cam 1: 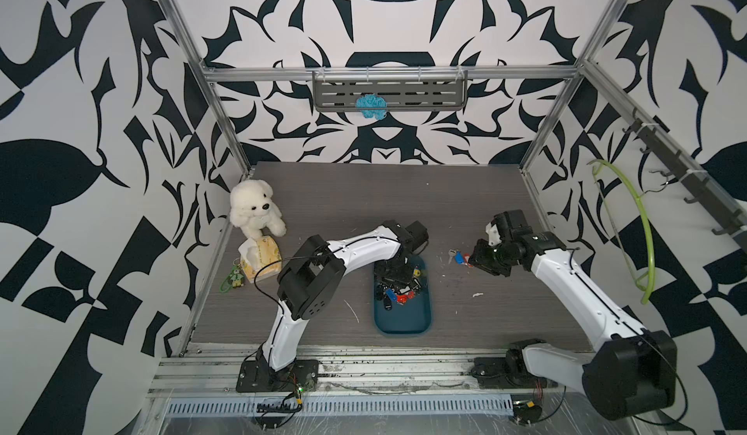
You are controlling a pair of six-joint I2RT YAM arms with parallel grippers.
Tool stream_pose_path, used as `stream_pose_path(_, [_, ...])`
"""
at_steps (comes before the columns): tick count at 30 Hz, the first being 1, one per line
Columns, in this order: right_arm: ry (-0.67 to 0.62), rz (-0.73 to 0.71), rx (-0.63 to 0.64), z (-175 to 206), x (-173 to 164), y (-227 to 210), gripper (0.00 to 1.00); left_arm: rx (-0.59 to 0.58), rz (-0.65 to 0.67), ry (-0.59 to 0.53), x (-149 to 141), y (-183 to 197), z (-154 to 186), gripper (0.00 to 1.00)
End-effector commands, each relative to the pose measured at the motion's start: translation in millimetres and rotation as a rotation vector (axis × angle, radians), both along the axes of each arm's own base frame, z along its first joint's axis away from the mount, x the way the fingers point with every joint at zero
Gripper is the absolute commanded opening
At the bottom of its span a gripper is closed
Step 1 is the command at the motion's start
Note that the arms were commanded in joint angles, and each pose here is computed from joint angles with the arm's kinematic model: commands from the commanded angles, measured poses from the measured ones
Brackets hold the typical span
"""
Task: Take the keys out of the storage box
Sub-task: Pick up the key from the storage box.
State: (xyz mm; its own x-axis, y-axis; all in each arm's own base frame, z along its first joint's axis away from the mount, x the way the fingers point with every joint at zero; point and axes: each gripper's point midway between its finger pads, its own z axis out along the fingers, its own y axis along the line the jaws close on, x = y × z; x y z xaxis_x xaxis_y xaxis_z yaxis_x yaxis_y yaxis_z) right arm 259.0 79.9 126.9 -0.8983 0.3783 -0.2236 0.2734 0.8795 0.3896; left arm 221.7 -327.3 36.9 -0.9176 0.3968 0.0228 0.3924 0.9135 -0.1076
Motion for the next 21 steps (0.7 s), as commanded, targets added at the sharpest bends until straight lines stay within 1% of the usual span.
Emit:
stream_pose_path(1, [-0.004, -0.003, 0.008, 1.3, 1.6, 0.4, 0.27, 0.031, -0.001, 0.032, -4.7, 2.4, -8.7, 0.39])
stream_pose_path(15, [0.002, -0.001, 0.01, -2.4, -3.0, 0.3, 0.27, 0.069, 0.0, 0.03, 0.5, 4.6, -13.8, 0.32])
stream_pose_path(21, [0.006, -0.003, 0.012, -3.6, -4.5, 0.6, 0.26, 0.087, 0.016, 0.032, 2.8, 8.9, -15.8, 0.26])
